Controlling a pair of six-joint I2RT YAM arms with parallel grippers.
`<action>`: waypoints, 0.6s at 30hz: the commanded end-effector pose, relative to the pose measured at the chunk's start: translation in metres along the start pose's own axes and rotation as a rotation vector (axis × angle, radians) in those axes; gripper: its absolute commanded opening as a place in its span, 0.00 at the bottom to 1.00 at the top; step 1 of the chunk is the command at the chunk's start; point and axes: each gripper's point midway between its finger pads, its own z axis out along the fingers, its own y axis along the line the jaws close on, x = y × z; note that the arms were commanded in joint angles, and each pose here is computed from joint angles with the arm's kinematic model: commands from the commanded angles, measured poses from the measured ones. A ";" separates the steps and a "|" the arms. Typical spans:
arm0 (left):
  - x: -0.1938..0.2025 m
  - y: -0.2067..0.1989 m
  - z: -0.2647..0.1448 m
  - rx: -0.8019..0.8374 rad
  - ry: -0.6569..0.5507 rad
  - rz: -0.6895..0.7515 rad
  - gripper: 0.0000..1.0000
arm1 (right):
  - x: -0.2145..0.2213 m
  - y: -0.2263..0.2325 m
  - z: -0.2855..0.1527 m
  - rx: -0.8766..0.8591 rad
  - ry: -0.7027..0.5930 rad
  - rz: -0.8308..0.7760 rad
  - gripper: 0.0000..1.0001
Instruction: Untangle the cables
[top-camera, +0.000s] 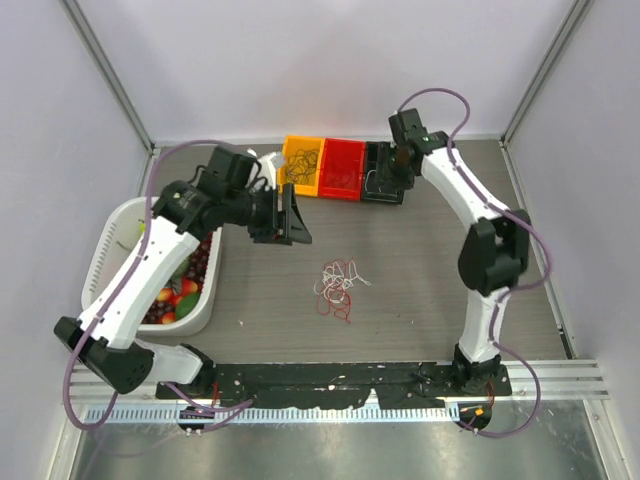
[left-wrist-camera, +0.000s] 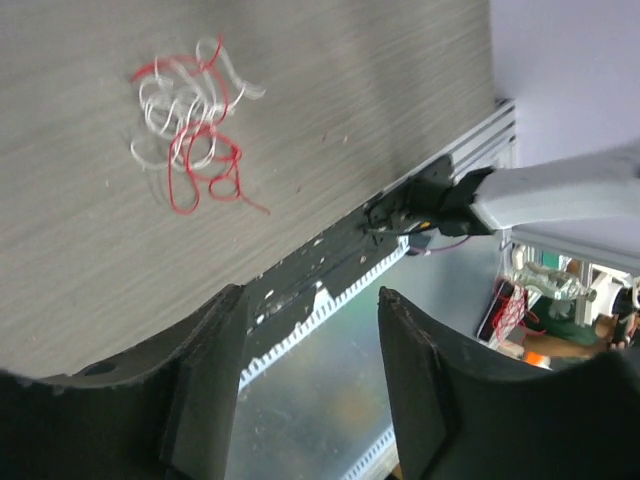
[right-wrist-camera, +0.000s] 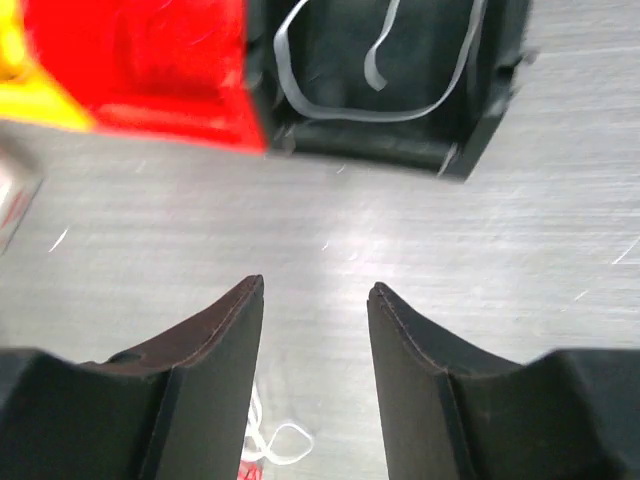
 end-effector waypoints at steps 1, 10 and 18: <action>0.018 0.009 0.037 0.066 0.055 -0.151 0.51 | 0.049 0.065 -0.088 -0.325 -0.008 -0.061 0.51; 0.051 0.055 0.132 0.076 0.126 -0.328 0.50 | 0.209 0.088 -0.101 -0.538 0.135 -0.046 0.50; 0.046 0.056 0.204 -0.017 0.113 -0.469 0.45 | 0.220 0.049 -0.093 -0.410 0.120 0.096 0.46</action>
